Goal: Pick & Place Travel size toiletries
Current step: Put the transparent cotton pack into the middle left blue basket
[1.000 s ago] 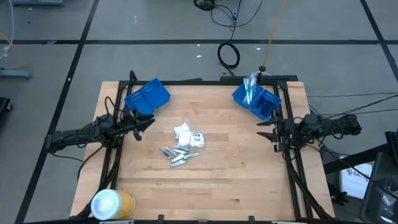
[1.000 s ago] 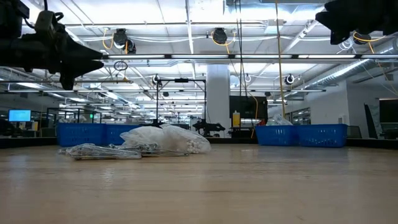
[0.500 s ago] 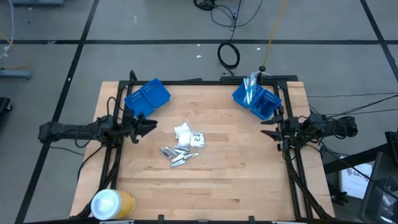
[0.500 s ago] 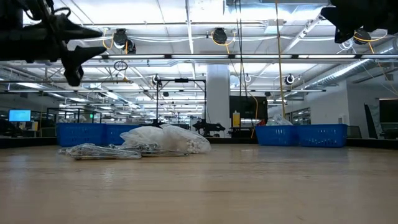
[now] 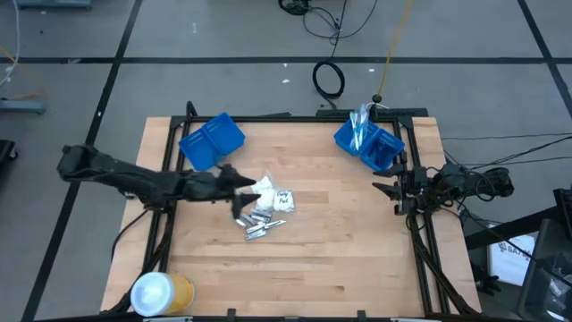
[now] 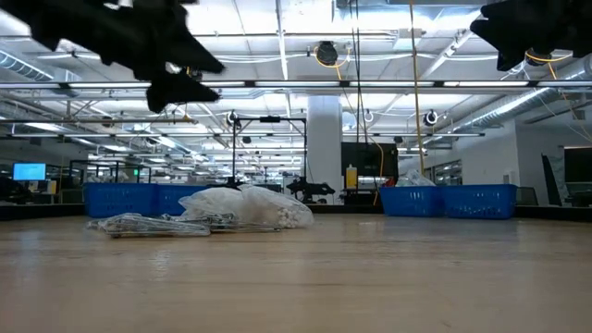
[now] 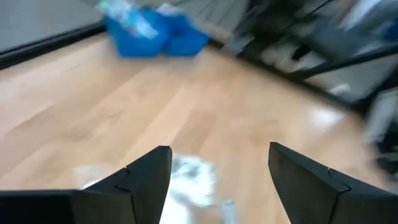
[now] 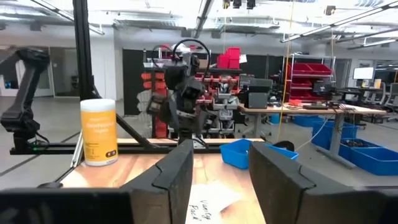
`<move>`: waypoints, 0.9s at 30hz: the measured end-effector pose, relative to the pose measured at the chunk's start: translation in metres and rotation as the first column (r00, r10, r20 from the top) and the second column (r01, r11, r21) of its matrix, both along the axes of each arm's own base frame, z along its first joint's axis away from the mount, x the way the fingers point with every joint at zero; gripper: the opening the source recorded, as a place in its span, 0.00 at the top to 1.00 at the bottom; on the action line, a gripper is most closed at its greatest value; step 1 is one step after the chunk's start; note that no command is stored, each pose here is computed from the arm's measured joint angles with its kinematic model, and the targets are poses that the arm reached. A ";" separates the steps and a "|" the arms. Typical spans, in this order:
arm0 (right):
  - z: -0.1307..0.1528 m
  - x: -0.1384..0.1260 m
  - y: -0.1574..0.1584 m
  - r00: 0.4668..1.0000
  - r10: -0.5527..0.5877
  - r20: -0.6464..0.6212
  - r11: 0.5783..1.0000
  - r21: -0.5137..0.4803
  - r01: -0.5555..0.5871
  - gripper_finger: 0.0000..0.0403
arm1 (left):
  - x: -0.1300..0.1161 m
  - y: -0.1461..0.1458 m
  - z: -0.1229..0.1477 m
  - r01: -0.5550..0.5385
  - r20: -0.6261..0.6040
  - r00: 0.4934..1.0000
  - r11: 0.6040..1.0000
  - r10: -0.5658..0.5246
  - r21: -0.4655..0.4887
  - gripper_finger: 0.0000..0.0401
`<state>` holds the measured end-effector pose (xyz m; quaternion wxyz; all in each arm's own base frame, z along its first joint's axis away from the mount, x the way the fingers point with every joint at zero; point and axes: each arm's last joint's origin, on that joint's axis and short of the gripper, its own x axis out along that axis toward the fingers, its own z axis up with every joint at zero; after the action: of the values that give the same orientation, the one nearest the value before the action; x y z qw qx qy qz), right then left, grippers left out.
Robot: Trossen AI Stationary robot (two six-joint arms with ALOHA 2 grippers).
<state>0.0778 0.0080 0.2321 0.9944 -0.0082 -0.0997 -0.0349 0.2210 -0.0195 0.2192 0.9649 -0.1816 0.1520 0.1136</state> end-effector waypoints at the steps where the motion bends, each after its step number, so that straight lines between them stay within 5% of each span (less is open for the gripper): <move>1: 0.000 0.000 0.000 1.000 0.000 -0.001 1.000 0.000 0.000 0.65 | 0.007 0.002 -0.001 -0.024 -0.054 0.998 1.000 0.025 0.009 0.35; 6: 0.000 0.000 0.000 1.000 0.001 -0.001 1.000 0.000 -0.001 0.65 | 0.037 0.015 -0.011 -0.119 -0.290 0.948 0.991 0.133 0.063 0.39; 12: 0.000 0.000 0.000 1.000 0.008 0.001 1.000 0.029 -0.008 0.65 | 0.050 0.031 -0.036 -0.165 -0.431 0.886 0.985 0.172 0.055 0.45; 27: -0.002 0.000 0.000 1.000 0.015 -0.012 0.999 0.047 -0.015 0.65 | 0.047 0.050 -0.055 -0.224 -0.541 0.809 0.972 0.228 0.076 0.53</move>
<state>0.0781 0.0082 0.2305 0.9951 0.0159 -0.0925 -0.0298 0.2682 0.0302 0.1643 0.8618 -0.1544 0.3974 0.2750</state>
